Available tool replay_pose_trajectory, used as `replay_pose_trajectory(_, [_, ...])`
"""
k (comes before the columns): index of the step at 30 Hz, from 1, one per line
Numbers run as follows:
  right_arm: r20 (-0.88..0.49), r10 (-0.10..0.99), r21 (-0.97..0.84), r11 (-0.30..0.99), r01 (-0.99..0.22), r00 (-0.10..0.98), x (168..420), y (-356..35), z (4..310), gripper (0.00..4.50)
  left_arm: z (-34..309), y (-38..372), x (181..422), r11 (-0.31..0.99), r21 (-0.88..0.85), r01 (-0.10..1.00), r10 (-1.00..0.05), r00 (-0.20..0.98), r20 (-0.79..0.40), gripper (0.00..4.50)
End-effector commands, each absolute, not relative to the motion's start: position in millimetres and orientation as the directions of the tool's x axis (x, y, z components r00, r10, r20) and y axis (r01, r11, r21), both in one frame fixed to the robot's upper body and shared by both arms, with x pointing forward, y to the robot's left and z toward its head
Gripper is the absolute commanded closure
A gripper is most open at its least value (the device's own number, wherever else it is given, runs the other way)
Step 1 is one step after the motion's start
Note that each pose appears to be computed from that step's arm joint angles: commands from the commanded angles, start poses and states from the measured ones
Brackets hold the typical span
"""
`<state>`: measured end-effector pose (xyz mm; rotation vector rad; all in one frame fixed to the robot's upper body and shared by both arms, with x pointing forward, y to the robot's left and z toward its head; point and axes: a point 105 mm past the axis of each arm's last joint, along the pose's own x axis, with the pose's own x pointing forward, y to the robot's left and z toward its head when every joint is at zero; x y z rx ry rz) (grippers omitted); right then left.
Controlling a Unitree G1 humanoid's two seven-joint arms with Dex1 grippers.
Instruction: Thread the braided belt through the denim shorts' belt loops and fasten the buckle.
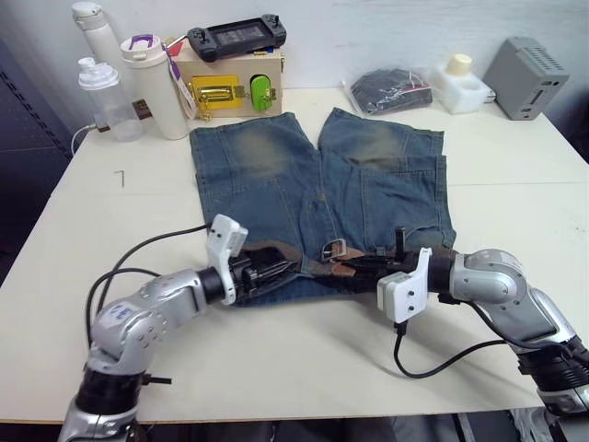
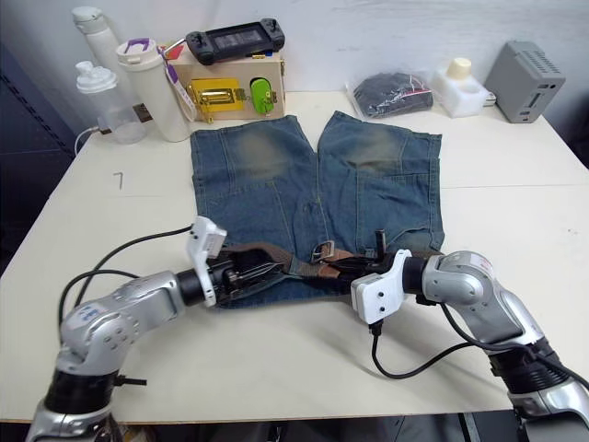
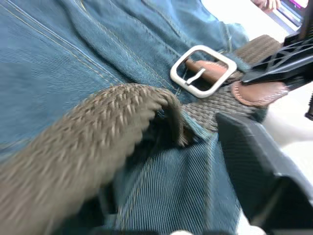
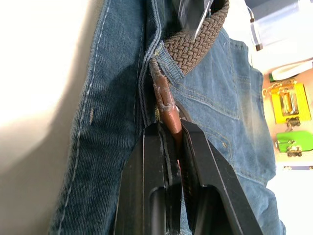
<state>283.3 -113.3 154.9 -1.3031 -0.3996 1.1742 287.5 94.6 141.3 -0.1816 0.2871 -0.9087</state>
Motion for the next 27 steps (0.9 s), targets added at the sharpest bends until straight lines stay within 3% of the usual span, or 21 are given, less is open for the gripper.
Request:
replay_pose_trajectory(1, [-0.323,0.849,-0.9,-0.14,-0.412,0.418,280.6,-112.4,171.5,4.5,149.7,102.9,256.3,0.611,-0.202,0.765,-0.792,0.59,-0.161,1.53])
replay_pose_trajectory(4, [-0.318,0.853,-0.901,-0.137,-0.412,0.413,279.3,-112.0,174.0,4.5,143.3,103.8,250.6,0.643,-0.162,0.749,-0.765,0.618,-0.18,2.27])
replay_pose_trajectory(9, [-0.318,0.86,-0.895,-0.133,-0.426,0.399,276.3,-112.2,177.7,4.5,120.0,113.9,258.1,0.734,-0.091,0.674,-0.67,0.695,-0.261,4.24])
replay_pose_trajectory(10, [-0.319,0.86,-0.893,-0.133,-0.43,0.397,275.5,-112.8,178.9,4.5,112.8,115.0,256.8,0.736,-0.064,0.674,-0.66,0.692,-0.292,4.41])
replay_pose_trajectory(13, [-0.321,0.865,-0.87,-0.11,-0.48,0.384,271.7,-116.7,189.9,4.5,84.4,115.6,242.9,0.694,0.04,0.719,-0.643,0.644,-0.415,4.47])
replay_pose_trajectory(17, [-0.323,0.866,-0.843,-0.079,-0.532,0.382,268.0,-125.1,212.4,4.5,60.1,123.5,233.3,0.652,0.127,0.747,-0.613,0.619,-0.491,4.47])
replay_pose_trajectory(23, [-0.312,0.86,-0.762,0.027,-0.647,0.403,274.4,-152.3,253.6,4.5,62.0,123.7,234.9,0.632,0.189,0.752,-0.617,0.636,-0.464,4.47])
replay_pose_trajectory(27, [-0.293,0.858,-0.752,0.067,-0.656,0.423,284.8,-160.3,267.2,4.5,82.2,119.5,239.1,0.604,0.238,0.76,-0.653,0.644,-0.4,4.47])
